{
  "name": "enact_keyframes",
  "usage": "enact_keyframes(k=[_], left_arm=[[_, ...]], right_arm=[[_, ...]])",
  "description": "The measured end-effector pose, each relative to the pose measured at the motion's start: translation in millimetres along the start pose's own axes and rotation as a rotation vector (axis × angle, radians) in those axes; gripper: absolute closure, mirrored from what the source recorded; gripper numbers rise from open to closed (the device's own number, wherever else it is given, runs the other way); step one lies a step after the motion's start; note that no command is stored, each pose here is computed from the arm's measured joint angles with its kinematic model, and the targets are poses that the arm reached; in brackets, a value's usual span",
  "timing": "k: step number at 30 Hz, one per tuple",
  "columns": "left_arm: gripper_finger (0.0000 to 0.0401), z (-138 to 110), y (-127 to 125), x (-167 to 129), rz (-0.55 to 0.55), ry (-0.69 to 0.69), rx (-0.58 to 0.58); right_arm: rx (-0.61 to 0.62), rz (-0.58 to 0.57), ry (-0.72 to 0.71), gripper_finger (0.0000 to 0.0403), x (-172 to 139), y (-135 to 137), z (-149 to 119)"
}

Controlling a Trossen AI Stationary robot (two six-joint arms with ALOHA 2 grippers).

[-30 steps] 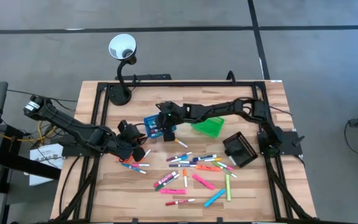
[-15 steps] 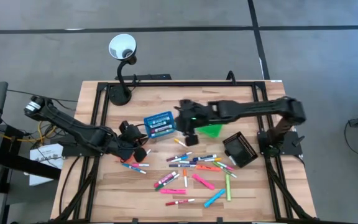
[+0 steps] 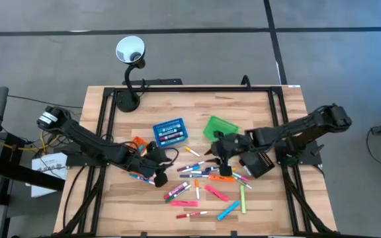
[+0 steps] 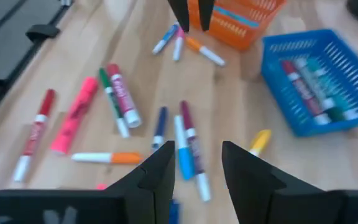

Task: Pick & Place Markers
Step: Put the pink marker pen into the blue basket

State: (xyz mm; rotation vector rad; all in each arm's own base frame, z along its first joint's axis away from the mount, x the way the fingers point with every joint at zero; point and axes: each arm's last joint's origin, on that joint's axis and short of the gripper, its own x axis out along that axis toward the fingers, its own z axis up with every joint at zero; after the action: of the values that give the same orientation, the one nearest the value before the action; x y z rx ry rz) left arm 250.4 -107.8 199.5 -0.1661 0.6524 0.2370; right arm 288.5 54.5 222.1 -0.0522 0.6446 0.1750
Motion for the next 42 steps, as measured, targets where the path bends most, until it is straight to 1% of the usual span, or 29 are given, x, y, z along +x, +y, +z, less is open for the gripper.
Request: enact_keyframes(k=[3, 7, 10, 13, 15, 18, 20, 23, 27, 31, 33, 39, 42], left_arm=[[0.0291, -3, -9, 9, -0.075, 0.014, -0.039], [0.0271, -9, -24, 16, -0.214, 0.039, -0.047], [0.0265, -20, -36, 20, -0.289, 0.089, -0.063], [0.0264, -37, -49, 22, -0.307, 0.152, -0.071], [0.0265, -49, -57, 25, -0.306, 0.183, -0.082], [0.0265, -66, -65, 30, -0.274, 0.211, -0.077], [0.0265, -76, -68, 34, -0.249, 0.229, -0.065], [0.0265, -85, -69, 41, -0.233, 0.247, -0.064], [0.0266, -88, -68, 46, -0.205, 0.241, -0.057], [0.0268, -89, -65, 49, -0.176, 0.216, -0.024], [0.0279, -88, -63, 50, -0.164, 0.208, -0.005], [0.0341, -84, -57, 55, -0.131, 0.198, -0.012], [0.0342, -81, -54, 57, -0.116, 0.192, -0.023]], right_arm=[[0.032, 0.011, 0.021, 0.027, 3, 14, -7], [0.045, -0.051, 0.063, 0.0256, 14, 27, -16], [0.037, -0.062, 0.062, 0.0246, 22, 34, -19], [0.032, -0.047, 0.035, 0.0239, 30, 39, -19], [0.032, -0.041, 0.017, 0.0236, 32, 41, -18], [0.027, -0.043, -0.012, 0.0232, 35, 39, -16], [0.014, -0.048, -0.031, 0.0231, 35, 37, -14], [-0.004, -0.056, -0.049, 0.0232, 33, 33, -11], [0.008, -0.07, -0.062, 0.0235, 33, 27, -6], [0.016, -0.082, -0.065, 0.0238, 33, 23, -4], [0.018, -0.084, -0.067, 0.0239, 33, 21, -4], [-0.001, -0.093, -0.065, 0.0238, 33, 18, -4], [-0.015, -0.097, -0.073, 0.0237, 33, 16, -3]])
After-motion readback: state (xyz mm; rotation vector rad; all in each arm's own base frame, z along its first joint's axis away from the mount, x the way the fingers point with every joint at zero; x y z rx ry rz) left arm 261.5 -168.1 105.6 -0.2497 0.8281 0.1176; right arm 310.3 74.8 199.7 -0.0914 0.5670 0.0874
